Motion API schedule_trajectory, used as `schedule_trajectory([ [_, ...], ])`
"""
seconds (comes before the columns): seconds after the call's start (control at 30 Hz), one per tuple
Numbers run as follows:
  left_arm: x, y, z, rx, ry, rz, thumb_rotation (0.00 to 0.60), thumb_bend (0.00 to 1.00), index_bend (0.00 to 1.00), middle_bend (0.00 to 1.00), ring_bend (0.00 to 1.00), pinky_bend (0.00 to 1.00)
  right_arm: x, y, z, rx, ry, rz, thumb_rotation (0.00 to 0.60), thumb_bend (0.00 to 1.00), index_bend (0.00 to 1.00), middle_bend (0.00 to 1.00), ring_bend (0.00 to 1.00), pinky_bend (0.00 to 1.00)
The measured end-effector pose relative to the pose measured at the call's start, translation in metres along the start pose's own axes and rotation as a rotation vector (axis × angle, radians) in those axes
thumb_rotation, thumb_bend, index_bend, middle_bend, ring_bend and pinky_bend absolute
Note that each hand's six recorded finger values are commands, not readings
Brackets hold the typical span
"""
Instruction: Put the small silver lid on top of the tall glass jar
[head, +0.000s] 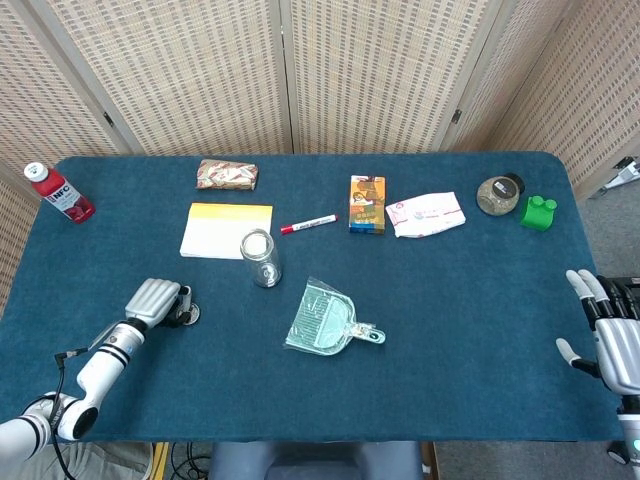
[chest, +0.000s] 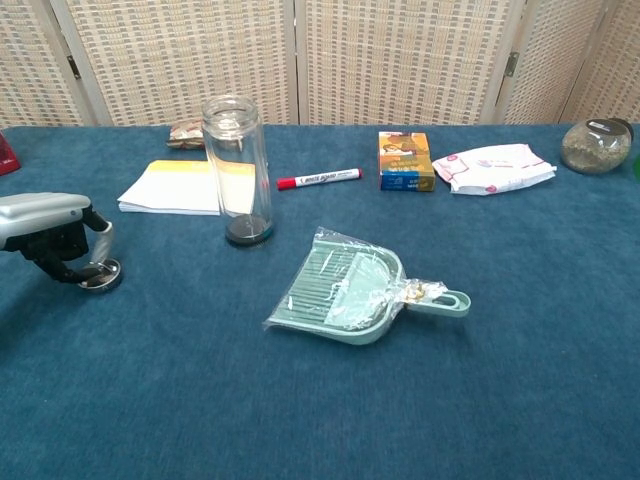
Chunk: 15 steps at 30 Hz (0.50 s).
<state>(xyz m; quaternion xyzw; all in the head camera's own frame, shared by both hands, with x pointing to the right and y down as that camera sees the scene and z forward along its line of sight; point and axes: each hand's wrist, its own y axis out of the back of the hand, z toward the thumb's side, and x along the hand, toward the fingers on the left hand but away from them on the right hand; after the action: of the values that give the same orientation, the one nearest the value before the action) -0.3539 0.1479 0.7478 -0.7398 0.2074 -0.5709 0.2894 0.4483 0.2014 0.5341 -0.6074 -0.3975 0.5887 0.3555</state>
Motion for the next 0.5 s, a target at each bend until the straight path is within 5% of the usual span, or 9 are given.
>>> schedule_trajectory([
  [0.2, -0.003, 0.003, -0.002, 0.001, -0.001, 0.004, 0.6, 0.54, 0.62, 0.93, 0.91, 1.0, -0.001, -0.001, 0.001, 0.0, 0.003, 0.003, 0.6, 0.23, 0.0, 0.04, 0.0, 0.07],
  [0.5, -0.01, 0.014, -0.004, -0.02, -0.007, 0.023, 0.6, 0.55, 0.62, 0.93, 0.91, 1.0, 0.0, 0.0, 0.002, -0.002, 0.004, 0.0, 0.6, 0.23, 0.0, 0.04, 0.0, 0.07],
])
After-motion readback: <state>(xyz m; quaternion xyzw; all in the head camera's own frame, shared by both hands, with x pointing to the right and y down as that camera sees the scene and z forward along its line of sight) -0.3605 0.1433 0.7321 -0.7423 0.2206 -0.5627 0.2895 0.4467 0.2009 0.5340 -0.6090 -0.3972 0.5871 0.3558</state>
